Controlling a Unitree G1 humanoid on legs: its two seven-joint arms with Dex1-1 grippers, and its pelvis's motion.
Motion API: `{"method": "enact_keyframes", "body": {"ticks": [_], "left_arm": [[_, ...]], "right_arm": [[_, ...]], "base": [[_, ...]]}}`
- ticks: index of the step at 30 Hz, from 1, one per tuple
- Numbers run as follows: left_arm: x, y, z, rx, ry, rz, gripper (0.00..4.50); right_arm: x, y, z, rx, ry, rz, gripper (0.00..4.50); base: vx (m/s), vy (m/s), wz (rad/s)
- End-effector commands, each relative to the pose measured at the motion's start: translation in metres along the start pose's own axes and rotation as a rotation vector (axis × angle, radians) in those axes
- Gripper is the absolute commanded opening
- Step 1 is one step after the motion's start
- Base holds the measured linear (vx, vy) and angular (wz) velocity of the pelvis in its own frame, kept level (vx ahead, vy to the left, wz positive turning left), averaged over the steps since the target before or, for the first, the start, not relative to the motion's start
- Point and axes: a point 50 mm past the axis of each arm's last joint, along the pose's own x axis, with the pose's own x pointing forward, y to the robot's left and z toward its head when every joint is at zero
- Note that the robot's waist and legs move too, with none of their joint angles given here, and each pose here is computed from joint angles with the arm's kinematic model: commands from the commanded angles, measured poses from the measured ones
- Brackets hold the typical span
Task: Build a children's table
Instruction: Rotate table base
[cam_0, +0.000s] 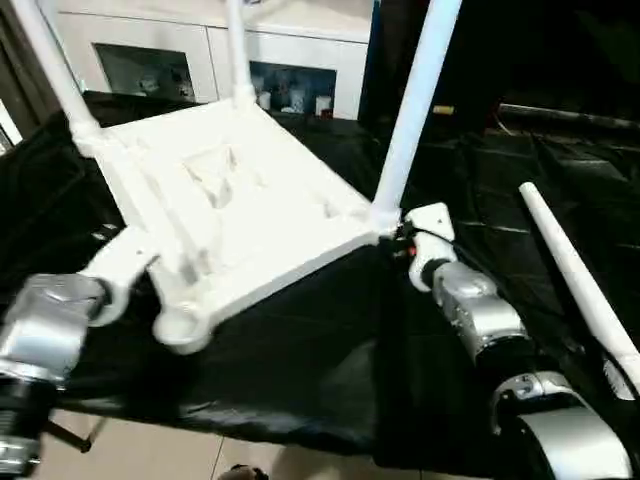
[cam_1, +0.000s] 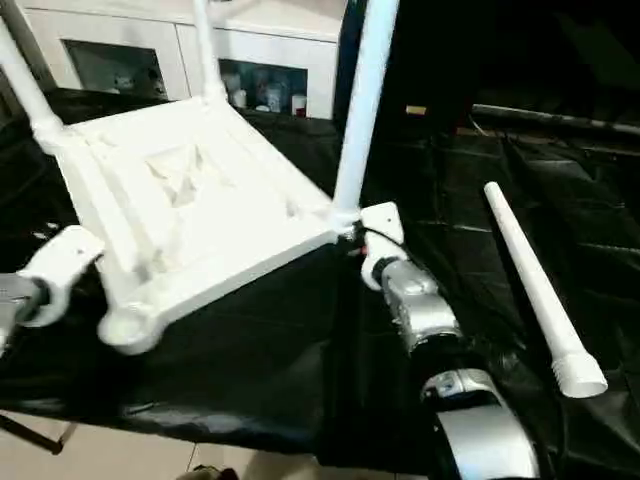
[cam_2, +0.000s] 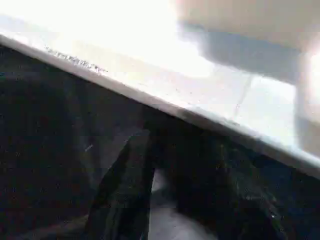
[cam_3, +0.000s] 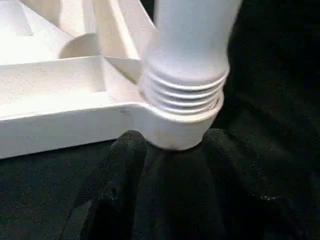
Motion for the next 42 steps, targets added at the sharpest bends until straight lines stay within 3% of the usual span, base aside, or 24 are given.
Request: {"method": "enact_keyframes", "body": {"ticks": [1, 9, 11, 19, 23, 28, 31, 32, 37, 42], "left_arm": [[0.004, -0.018, 0.012, 0.013, -0.047, -0.079, 1.7], [0.013, -0.051, 0.034, 0.031, -0.126, -0.209, 1.7], [0.021, -0.066, 0.046, 0.052, -0.169, -0.245, 1.7], [0.03, -0.093, 0.068, 0.088, -0.258, -0.292, 1.7], [0.03, -0.117, 0.085, 0.115, -0.306, -0.353, 1.7], [0.028, -0.118, 0.087, 0.134, -0.317, -0.36, 1.7], [0.016, -0.116, 0.092, 0.189, -0.389, -0.439, 1.7], [0.016, -0.116, 0.092, 0.189, -0.389, -0.439, 1.7], [-0.005, -0.115, 0.1, 0.208, -0.488, -0.563, 1.7], [-0.009, -0.116, 0.106, 0.185, -0.519, -0.577, 1.7]], "right_arm": [[-0.006, -0.005, 0.003, -0.043, -0.006, -0.004, 2.11], [-0.036, -0.009, 0.004, -0.03, 0.002, -0.006, 2.11], [-0.052, -0.011, 0.006, -0.012, 0.025, -0.015, 2.11], [-0.073, -0.019, 0.013, 0.037, 0.051, -0.086, 2.11], [-0.083, -0.026, 0.02, 0.053, 0.077, -0.144, 2.11], [-0.089, -0.034, 0.025, 0.068, 0.101, -0.174, 2.48], [-0.095, -0.055, 0.035, 0.06, 0.141, -0.232, 2.73], [-0.095, -0.055, 0.035, 0.06, 0.141, -0.232, 2.85], [-0.109, -0.109, 0.047, 0.002, 0.241, -0.327, 3.29], [-0.116, -0.125, 0.052, -0.012, 0.277, -0.36, 3.71]], "base": [[0.0, 0.0, 0.0], [0.0, 0.0, 0.0], [0.0, 0.0, 0.0], [0.0, 0.0, 0.0], [0.0, 0.0, 0.0], [0.0, 0.0, 0.0], [0.0, 0.0, 0.0], [0.0, 0.0, 0.0], [0.0, 0.0, 0.0], [0.0, 0.0, 0.0]]}}
